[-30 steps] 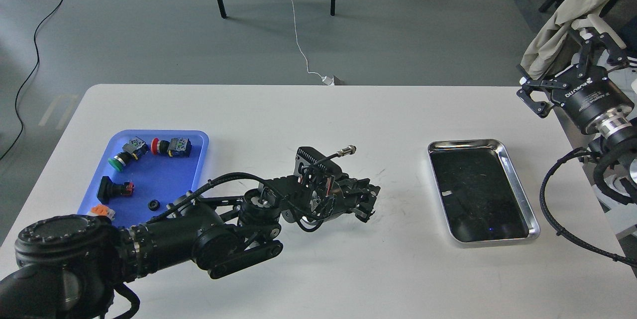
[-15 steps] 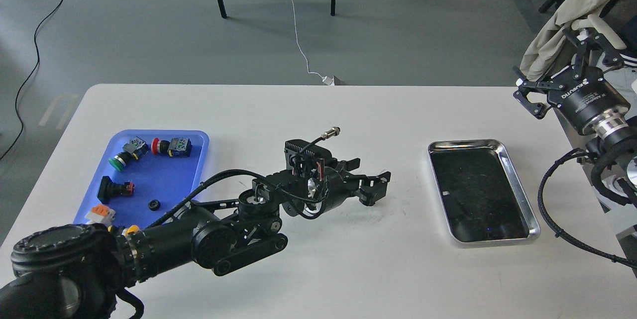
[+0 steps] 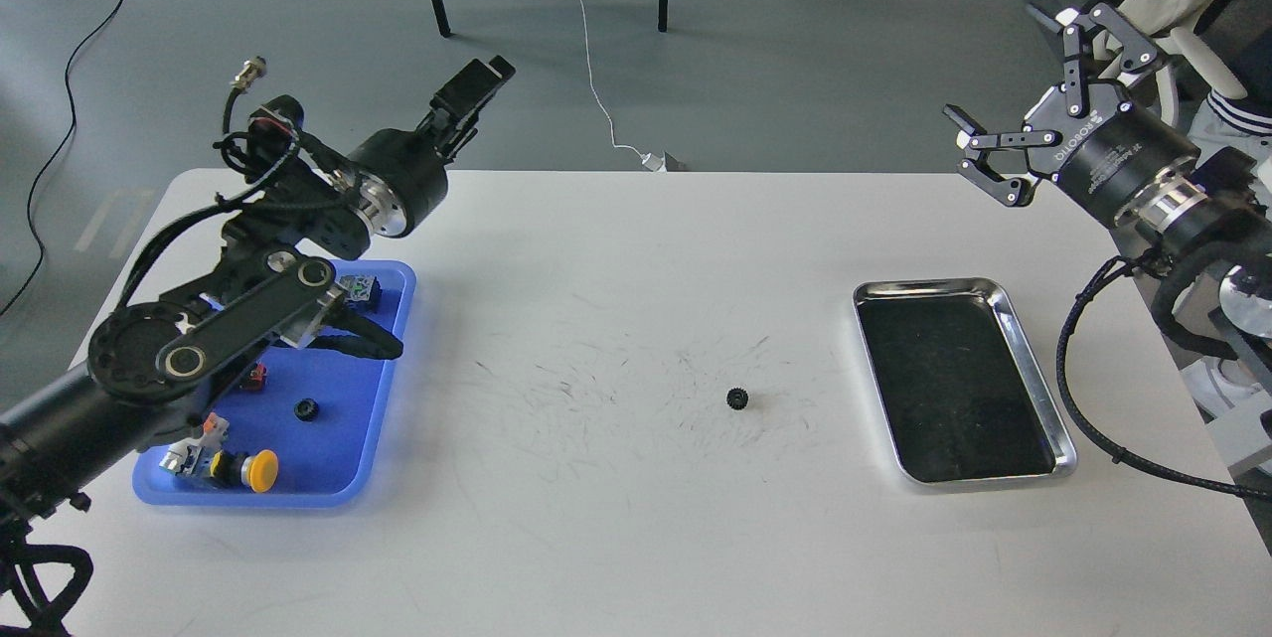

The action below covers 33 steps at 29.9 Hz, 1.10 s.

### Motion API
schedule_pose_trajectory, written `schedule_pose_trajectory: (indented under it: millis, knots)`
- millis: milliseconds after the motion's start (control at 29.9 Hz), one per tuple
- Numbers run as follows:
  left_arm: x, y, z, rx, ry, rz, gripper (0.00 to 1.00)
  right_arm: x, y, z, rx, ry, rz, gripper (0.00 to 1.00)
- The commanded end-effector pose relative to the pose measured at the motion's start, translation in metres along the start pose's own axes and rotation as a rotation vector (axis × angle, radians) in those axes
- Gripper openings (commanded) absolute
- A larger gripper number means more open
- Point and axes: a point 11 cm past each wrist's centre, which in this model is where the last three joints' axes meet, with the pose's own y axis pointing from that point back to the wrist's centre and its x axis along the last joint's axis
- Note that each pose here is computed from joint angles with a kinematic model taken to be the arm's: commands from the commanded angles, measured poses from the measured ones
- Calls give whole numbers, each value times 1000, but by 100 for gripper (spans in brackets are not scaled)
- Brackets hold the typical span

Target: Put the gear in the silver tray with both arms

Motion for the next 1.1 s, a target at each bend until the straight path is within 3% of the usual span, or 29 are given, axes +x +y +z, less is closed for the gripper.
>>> schedule_pose_trajectory:
  millis: [0,234,401,668,1069]
  knots:
    - [50,15,-13,50,209,108,98,-39,-32,16,-252,339,-111,99]
    - [77,35,-31,58,219,170,98,-114,-80,90,-689,945,-409,99]
    - [79,36,-31,53,220,178,98,-122,-91,149,-917,1250,-520,99]
    - [82,37,-29,34,214,183,98,-130,-96,194,-1034,1379,-592,98]
    - [86,37,-25,18,218,195,98,-124,-80,202,-1143,1366,-680,94]
